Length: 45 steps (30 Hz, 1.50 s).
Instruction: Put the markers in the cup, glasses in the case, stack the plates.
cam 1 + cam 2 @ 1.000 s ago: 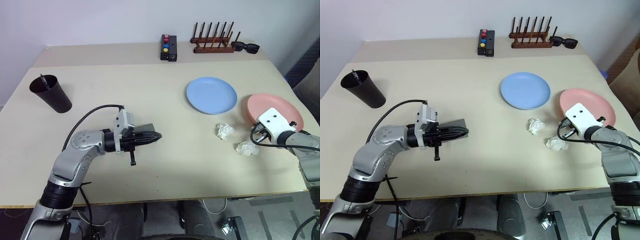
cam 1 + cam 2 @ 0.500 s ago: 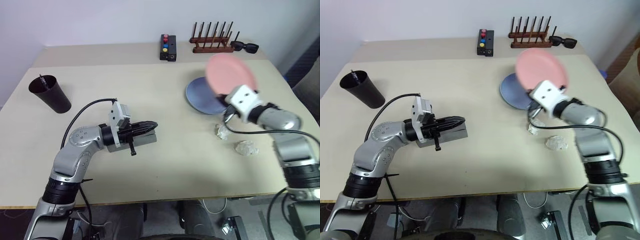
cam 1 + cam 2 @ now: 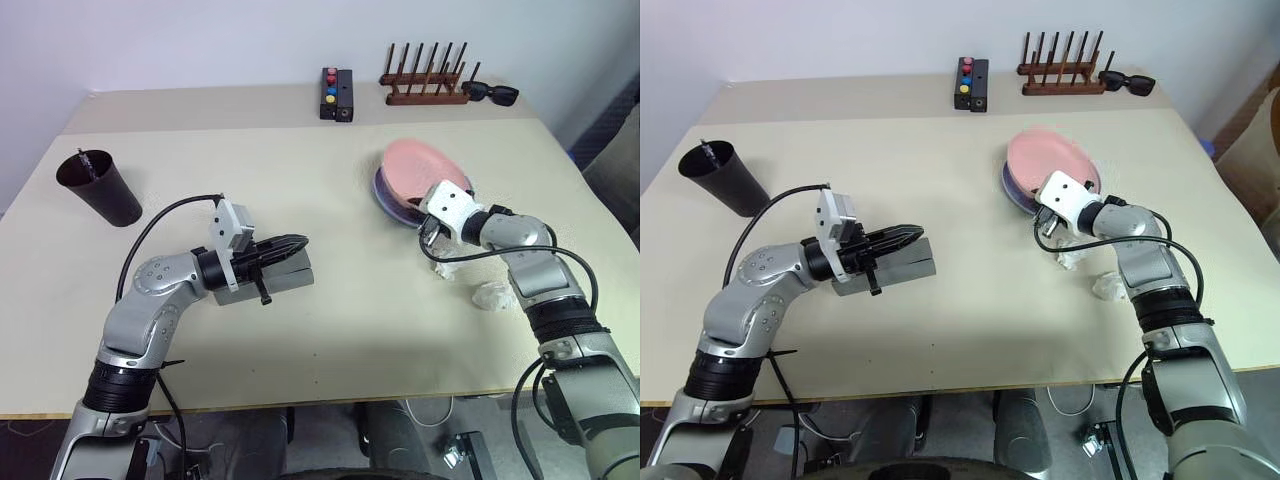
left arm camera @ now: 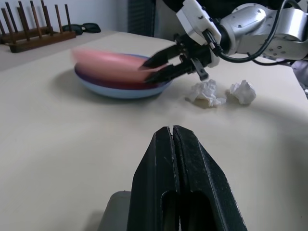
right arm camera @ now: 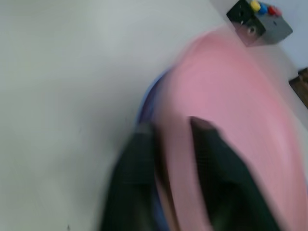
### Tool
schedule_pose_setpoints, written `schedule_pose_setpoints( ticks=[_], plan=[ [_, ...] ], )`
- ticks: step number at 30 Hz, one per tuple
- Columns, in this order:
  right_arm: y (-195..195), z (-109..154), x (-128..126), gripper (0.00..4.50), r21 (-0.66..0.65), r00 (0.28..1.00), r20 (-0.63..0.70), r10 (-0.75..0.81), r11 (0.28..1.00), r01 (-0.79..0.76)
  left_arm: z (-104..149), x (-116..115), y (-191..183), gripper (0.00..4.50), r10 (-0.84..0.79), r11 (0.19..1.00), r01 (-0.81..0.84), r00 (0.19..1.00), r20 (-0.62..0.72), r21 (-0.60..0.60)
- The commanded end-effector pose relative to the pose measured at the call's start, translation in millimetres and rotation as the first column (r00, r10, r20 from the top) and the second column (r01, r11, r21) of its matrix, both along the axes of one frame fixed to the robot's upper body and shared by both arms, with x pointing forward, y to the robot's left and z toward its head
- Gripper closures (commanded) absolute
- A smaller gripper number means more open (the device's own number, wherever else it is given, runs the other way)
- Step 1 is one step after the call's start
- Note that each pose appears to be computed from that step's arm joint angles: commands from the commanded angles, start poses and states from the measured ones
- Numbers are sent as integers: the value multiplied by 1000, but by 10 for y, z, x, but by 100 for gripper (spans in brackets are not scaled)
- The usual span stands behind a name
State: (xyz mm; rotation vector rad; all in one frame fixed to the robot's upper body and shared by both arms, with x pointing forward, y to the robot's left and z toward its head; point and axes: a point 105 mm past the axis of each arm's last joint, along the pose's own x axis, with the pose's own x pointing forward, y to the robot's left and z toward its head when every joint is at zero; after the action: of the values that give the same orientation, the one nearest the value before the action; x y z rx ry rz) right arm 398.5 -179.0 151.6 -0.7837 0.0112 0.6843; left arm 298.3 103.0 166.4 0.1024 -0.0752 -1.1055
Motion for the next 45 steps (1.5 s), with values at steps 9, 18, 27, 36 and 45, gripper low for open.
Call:
schedule_pose_setpoints(
  ticks=[9,18,27,36,45],
  plan=[
    [-329,485,-312,152,252,998,39,-40,967,29,138,-10,-6,450,5,1000,-4,998,56,-26],
    [-492,-38,-878,2,261,974,-222,-51,959,109,96,-21,-139,450,-77,997,78,997,21,-29],
    [-554,-435,-842,2,256,933,-317,-169,932,256,100,-10,-196,450,-109,994,109,994,20,-24],
    [-636,-416,-835,444,207,935,-304,-185,945,254,86,-59,-184,450,-107,994,107,994,6,-38],
    [-356,42,-461,444,317,982,-112,-150,931,178,72,-70,-177,450,-101,994,101,995,8,-29]
  ],
)
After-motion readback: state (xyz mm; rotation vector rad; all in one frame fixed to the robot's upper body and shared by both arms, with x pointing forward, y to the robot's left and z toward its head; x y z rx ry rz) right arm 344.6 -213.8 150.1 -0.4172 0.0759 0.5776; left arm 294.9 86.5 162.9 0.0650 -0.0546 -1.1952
